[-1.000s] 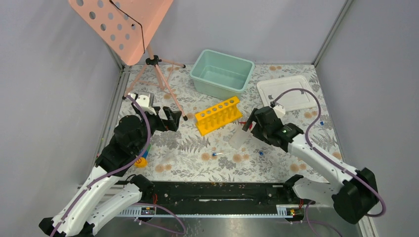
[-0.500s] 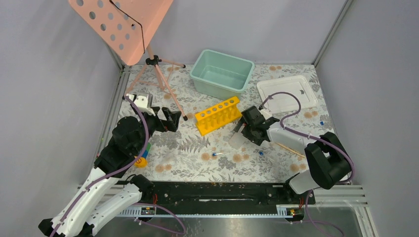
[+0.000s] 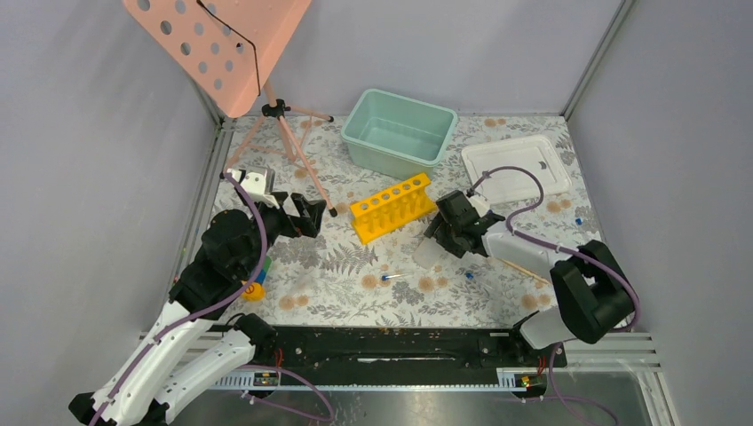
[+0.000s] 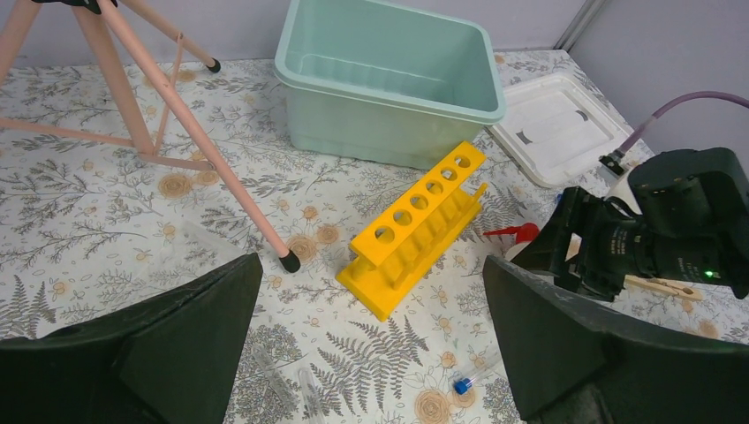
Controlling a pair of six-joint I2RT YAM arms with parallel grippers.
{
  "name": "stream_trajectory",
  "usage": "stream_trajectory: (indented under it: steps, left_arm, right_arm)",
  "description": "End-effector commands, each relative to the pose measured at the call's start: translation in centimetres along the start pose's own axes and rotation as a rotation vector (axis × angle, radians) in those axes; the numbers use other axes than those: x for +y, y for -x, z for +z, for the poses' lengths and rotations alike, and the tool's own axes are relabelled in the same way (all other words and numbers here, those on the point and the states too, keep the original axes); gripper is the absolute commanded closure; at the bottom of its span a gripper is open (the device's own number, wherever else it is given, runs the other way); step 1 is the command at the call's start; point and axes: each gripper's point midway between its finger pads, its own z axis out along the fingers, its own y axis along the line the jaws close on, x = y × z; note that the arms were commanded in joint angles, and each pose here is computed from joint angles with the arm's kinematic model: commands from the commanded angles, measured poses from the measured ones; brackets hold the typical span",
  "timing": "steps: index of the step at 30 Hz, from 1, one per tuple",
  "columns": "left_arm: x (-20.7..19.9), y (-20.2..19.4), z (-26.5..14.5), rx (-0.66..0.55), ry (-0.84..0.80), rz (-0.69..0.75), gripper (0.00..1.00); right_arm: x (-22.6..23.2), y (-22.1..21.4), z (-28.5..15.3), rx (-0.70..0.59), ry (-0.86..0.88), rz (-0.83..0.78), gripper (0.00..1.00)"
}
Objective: Organize the chemistry lab equipment
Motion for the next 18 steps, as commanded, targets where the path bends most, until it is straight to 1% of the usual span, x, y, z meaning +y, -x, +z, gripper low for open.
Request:
stream_trajectory:
  steps: [1,5,9,12,14,16,18]
  left_arm:
    - [-0.5,1.6,-0.3,-0.041,-0.018,-0.004,0.01]
    - [-0.4,1.6,-0.3,-0.041,-0.014,-0.002,0.01]
    - [-0.4,1.6,-0.3,-0.042,-0.013,-0.002,0.01]
    - [-0.5,1.6,-0.3,-0.04,-0.02,-0.002,0.01]
    - [-0.5,1.7,-0.4,-0.043,-0.018,-0.002,0.01]
    - [-0.4,1.7,-0.4,-0.045,-0.014,-0.002,0.01]
    - [-0.4,1.8,-0.5,-0.05,-0.013,-0.003,0.01]
  right_arm:
    - [0.8,1.7,-2.3,-0.057,0.058,0.033,0.34]
    - [1.2,2.8,-4.5,-0.104,0.107,0.044,0.36]
    - [3.1,4.9,-7.5,-0.183,0.223,0.024,0.38]
    - [5.8,7.9,-10.3,-0.304,0.33,-0.031,0.38]
    - [7.4,10.4,-11.8,-0.407,0.363,-0.062,0.38]
    - [8.8,12.6,-12.7,-0.488,0.376,-0.077,0.38]
    - [11.0,14.6,-13.2,-0.542,0.418,-0.083,0.38]
